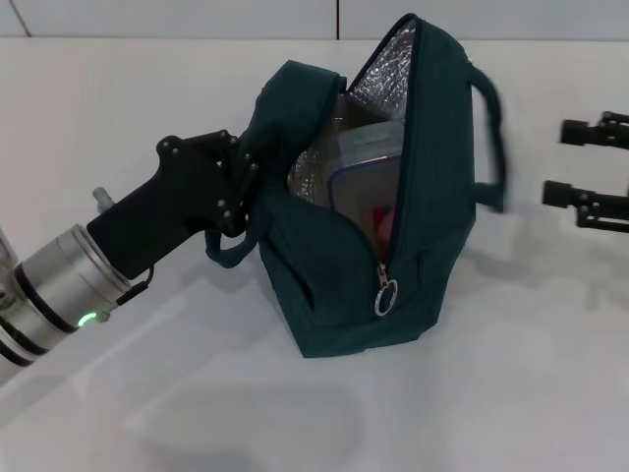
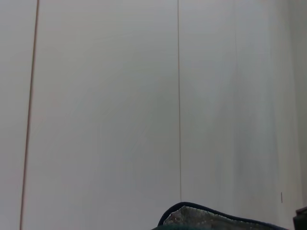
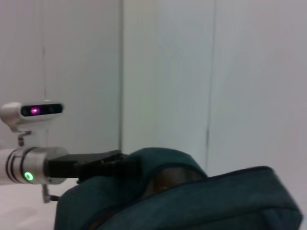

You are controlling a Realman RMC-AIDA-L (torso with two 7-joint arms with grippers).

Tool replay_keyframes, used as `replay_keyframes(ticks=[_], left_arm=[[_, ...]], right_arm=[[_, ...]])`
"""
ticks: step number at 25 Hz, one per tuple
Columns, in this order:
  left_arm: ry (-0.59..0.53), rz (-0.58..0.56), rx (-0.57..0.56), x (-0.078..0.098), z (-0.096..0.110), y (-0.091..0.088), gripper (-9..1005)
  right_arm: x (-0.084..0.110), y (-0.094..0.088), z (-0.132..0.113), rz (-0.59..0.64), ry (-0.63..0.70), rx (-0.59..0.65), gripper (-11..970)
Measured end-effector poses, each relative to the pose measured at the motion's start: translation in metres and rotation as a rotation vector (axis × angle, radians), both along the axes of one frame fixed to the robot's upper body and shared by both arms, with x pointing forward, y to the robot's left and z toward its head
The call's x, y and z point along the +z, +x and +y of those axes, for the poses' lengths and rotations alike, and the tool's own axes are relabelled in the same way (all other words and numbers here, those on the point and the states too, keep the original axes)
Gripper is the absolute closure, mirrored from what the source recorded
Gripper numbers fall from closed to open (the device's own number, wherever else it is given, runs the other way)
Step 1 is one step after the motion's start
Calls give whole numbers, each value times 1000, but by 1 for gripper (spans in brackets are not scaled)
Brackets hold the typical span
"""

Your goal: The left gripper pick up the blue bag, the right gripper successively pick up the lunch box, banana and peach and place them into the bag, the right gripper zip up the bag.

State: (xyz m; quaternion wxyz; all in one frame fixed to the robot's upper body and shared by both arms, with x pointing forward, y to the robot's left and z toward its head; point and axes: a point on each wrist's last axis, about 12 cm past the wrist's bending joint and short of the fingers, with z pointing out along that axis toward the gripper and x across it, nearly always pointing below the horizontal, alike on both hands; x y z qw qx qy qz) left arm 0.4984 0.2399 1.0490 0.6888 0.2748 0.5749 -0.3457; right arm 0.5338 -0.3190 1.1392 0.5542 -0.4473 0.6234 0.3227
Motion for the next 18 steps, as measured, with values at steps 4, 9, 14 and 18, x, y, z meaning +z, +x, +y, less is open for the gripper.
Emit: replay_keyframes(ticks=[4,9,14,18], left_arm=[[2,-1,-1,0,0,0,950],[2,-2,-4,0,-1,1,949],[3,-2,-6,0,-1,1,949],[3,-7,-13,2,-3,2,949]], right_arm=[[1,-12,-3,-35,22,9,251],[-11,-16,22,44,-29,203,255],[-38,-10,69,172,-102,352,256],[-52,-1,97,225,-115,365,256]])
